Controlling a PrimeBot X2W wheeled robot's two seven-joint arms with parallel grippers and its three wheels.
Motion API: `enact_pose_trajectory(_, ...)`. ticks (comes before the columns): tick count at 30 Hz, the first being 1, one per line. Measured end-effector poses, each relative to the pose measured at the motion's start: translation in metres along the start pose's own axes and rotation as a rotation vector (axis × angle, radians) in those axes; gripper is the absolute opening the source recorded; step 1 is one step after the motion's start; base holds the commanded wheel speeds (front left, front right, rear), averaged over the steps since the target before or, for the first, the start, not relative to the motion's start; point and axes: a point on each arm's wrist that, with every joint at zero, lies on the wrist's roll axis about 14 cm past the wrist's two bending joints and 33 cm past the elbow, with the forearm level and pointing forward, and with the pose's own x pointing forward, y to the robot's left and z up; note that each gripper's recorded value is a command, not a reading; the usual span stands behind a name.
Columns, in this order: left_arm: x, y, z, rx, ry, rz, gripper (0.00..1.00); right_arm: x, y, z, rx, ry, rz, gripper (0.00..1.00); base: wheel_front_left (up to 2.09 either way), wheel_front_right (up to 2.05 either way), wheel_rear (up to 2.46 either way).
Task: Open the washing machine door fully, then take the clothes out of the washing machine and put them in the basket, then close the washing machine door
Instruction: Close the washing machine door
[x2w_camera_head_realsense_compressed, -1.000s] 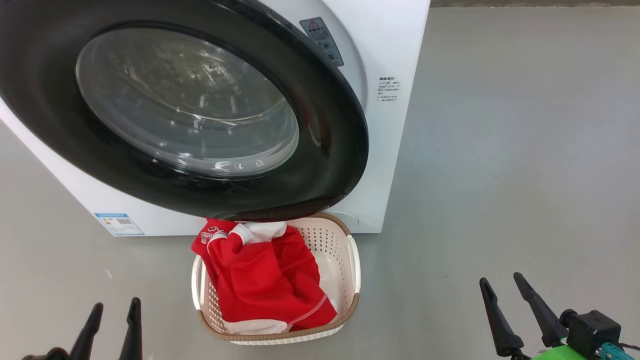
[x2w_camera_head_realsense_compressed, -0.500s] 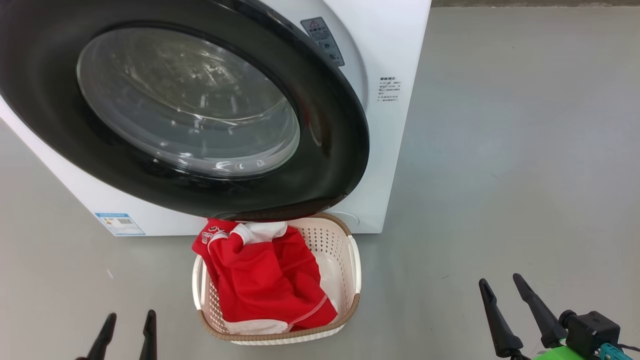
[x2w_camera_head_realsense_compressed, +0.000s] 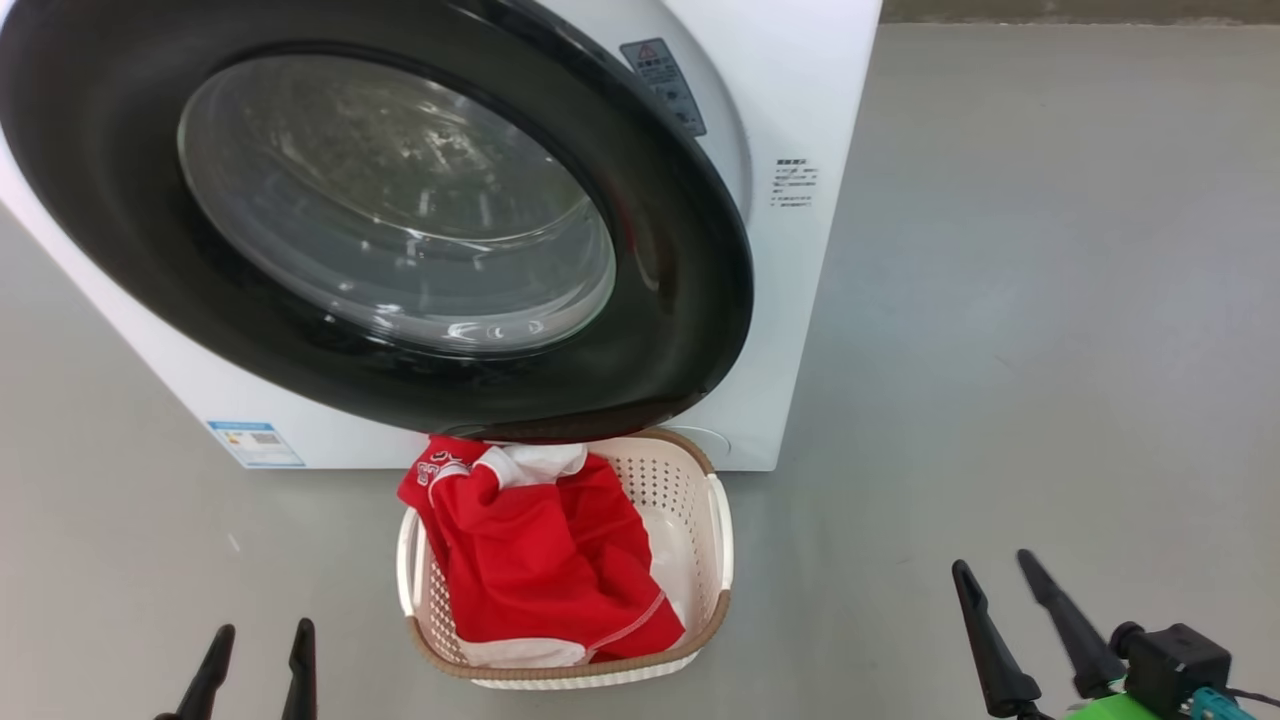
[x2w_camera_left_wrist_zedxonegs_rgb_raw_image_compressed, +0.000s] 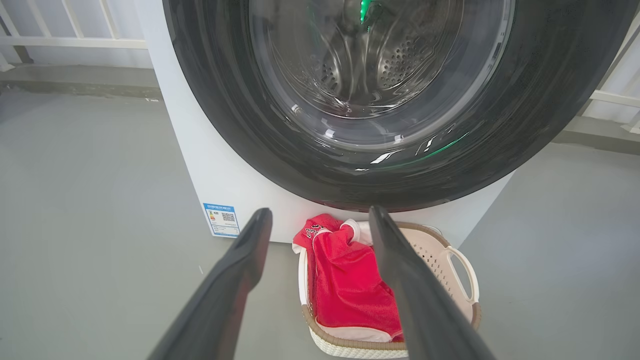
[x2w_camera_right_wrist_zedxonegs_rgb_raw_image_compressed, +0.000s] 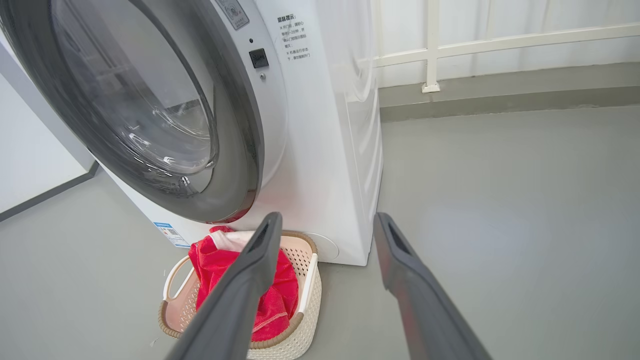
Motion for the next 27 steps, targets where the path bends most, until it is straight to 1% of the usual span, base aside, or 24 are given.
enact_pose_trajectory(1,-0.001,0.000,0.000,-0.002,-0.002,0.002,1.00,0.001,0.003,-0.001,0.001,0.004,0.009,0.24,0.00,0.00,0.00)
enact_pose_trajectory(2,-0.001,0.000,0.001,-0.004,-0.004,0.004,1.00,0.002,0.006,-0.002,0.004,0.008,0.019,0.11,0.00,0.00,0.00)
enact_pose_trajectory(3,-0.002,0.000,0.001,-0.005,-0.006,0.006,1.00,0.003,0.010,-0.003,0.008,0.010,0.030,0.00,0.00,0.00,0.00)
enact_pose_trajectory(6,-0.004,0.002,0.002,-0.004,-0.010,0.018,1.00,0.014,0.022,0.002,0.008,-0.004,0.068,0.00,0.00,0.00,0.00)
enact_pose_trajectory(14,-0.013,0.008,0.004,-0.014,-0.022,0.053,1.00,0.049,0.071,0.020,0.004,-0.052,0.222,0.00,0.00,0.00,0.00)
enact_pose_trajectory(18,-0.016,0.005,0.003,-0.020,-0.022,0.055,1.00,0.066,0.099,0.028,-0.005,-0.070,0.305,0.00,0.00,0.00,0.00)
enact_pose_trajectory(22,-0.015,0.005,0.006,-0.027,-0.033,0.061,1.00,0.082,0.115,0.032,0.023,-0.077,0.347,0.00,0.00,0.00,0.00)
enact_pose_trajectory(27,-0.016,0.007,0.007,-0.028,-0.035,0.073,1.00,0.096,0.133,0.031,0.024,-0.070,0.394,0.00,0.00,0.00,0.00)
